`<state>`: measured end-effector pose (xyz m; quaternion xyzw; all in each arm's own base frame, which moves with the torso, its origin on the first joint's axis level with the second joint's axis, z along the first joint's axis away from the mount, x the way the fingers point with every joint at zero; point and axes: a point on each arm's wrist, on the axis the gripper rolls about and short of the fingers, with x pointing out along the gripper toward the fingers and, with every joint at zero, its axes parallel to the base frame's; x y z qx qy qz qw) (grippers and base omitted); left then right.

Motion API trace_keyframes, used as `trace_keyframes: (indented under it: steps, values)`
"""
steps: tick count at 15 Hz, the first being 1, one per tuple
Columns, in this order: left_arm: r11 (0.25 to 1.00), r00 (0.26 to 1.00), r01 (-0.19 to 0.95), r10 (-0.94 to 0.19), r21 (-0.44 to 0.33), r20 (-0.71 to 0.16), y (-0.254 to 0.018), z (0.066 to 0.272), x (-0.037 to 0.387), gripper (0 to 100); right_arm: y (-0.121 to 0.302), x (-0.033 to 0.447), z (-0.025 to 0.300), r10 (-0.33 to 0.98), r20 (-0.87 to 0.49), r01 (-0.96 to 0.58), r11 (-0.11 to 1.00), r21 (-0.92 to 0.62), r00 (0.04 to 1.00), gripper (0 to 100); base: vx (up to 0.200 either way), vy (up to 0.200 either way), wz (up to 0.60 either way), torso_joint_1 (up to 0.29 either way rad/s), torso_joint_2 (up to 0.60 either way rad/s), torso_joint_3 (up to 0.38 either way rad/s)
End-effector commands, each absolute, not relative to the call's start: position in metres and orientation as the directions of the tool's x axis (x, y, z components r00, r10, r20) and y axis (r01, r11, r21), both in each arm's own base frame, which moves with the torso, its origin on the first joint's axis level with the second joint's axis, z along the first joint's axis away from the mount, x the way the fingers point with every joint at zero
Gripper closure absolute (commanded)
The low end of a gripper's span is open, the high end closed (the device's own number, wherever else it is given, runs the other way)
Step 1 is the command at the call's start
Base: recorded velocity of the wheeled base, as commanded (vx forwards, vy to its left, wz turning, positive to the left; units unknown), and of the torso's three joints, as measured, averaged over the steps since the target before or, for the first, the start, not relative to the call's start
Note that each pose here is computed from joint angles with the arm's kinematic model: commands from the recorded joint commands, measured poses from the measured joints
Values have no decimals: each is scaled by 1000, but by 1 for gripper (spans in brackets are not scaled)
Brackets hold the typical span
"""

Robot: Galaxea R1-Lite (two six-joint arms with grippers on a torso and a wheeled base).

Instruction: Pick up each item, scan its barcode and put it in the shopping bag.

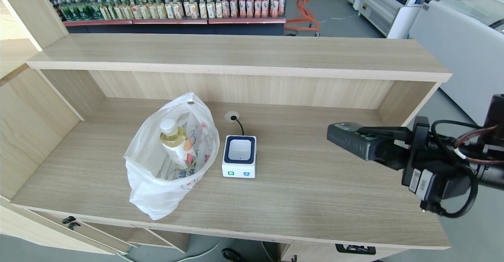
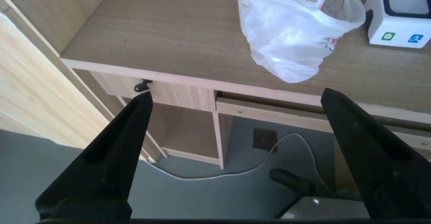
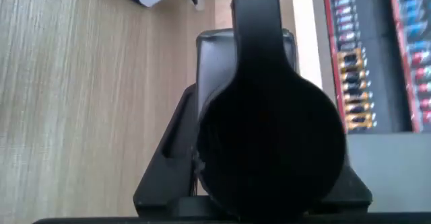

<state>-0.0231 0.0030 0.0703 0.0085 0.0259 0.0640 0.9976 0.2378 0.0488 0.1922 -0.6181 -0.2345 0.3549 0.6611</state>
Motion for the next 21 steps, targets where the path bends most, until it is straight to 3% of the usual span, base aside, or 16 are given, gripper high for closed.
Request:
trace_keyframes:
  steps: [1, 3, 5, 7, 9, 12, 15, 21]
  values:
    - [992, 990, -128, 129, 20, -50, 3, 70, -23, 0, 15, 210, 200, 608, -90, -266, 205, -942, 789, 100, 0, 0, 0, 0, 0, 0]
    - [992, 990, -128, 129, 20, -50, 3, 70, -23, 0, 7, 210, 201, 581, -85, -387, 418, -822, 809, 100, 0, 0, 0, 0, 0, 0]
    - [992, 990, -128, 129, 21, -52, 3, 70, -23, 0, 7, 221, 213, 538, -61, -480, 690, -542, 841, 100, 0, 0, 0, 0, 0, 0]
    - [992, 990, -128, 129, 19, -52, 3, 70, -23, 0, 28, 228, 213, 546, -81, -552, 821, -148, 834, 100, 0, 0, 0, 0, 0, 0]
    - [992, 990, -128, 129, 21, -52, 3, 70, -23, 0, 43, 231, 218, 592, -69, -569, 796, 207, 803, 100, 0, 0, 0, 0, 0, 0]
    - [992, 990, -128, 129, 20, -50, 3, 70, -23, 0, 55, 235, 209, 601, -106, -490, 730, 476, 792, 100, 0, 0, 0, 0, 0, 0]
    - [992, 990, -128, 129, 20, -50, 3, 70, -23, 0, 62, 235, 204, 613, -130, -446, 688, 572, 779, 100, 0, 0, 0, 0, 0, 0]
    - [992, 990, -128, 129, 20, -50, 3, 70, -23, 0, 67, 231, 197, 629, -154, -446, 682, 579, 762, 100, 0, 0, 0, 0, 0, 0]
